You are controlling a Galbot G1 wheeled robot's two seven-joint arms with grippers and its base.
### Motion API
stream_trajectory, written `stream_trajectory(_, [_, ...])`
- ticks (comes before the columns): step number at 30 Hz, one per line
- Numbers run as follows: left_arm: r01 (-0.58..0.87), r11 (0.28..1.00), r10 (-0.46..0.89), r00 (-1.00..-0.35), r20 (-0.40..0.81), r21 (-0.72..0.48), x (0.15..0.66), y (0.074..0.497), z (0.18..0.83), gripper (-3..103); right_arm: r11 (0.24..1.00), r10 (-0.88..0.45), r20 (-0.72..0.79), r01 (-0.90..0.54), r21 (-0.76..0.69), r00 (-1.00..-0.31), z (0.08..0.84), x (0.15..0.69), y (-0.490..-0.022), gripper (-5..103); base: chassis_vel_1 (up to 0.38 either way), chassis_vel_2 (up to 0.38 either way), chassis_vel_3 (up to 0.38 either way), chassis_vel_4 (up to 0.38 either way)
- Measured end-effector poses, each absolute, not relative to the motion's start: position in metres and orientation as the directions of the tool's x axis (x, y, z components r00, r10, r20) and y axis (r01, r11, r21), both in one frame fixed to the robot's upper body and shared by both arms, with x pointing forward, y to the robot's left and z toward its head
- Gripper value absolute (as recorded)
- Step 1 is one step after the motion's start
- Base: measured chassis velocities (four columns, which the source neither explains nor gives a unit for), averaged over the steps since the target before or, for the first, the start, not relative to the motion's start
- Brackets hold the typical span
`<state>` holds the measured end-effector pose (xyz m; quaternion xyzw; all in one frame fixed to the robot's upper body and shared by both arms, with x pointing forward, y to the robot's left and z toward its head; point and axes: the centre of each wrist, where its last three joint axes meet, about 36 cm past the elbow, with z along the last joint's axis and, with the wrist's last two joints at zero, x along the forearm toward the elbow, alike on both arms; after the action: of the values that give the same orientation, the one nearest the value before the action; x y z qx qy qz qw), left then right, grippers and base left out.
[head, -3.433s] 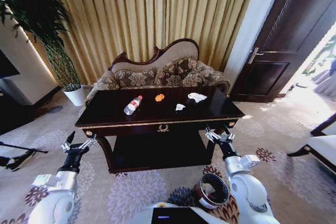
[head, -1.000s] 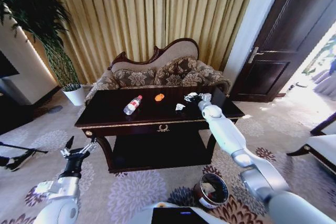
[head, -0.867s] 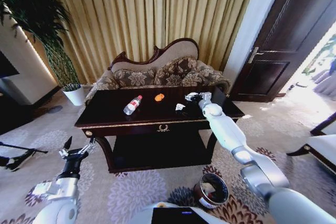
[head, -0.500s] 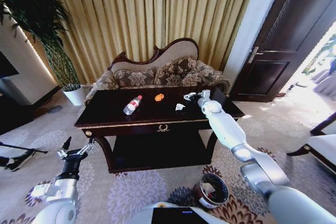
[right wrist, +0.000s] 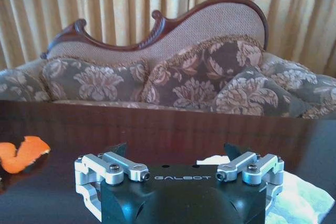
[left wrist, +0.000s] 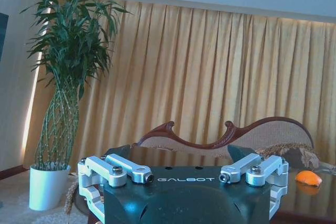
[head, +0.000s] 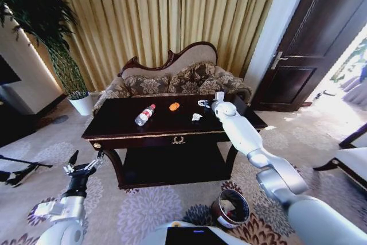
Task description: Move to the front of the table and place the trash on the table into the trash bin.
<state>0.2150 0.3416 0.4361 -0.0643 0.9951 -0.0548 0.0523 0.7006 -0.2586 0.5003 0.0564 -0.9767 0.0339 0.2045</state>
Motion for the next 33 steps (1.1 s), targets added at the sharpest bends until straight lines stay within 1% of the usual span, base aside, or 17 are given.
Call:
stream_trajectory(12, [-0.124, 0.985, -0.136, -0.986, -0.095, -0.122, 0.216, 0.343, 0.429, 100, 0.992, -0.036, 0.446, -0.086, -0.092, -0.894, 0.498, 0.711, -0.273, 100, 0.0, 0.0, 0.0, 0.0])
stream_trajectory(33, [-0.122, 0.986, -0.135, -0.985, -0.108, -0.115, 0.214, 0.346, 0.423, 100, 0.989, 0.007, 0.463, -0.062, -0.134, -0.886, 0.474, 0.71, -0.285, 100, 0.0, 0.0, 0.0, 0.0])
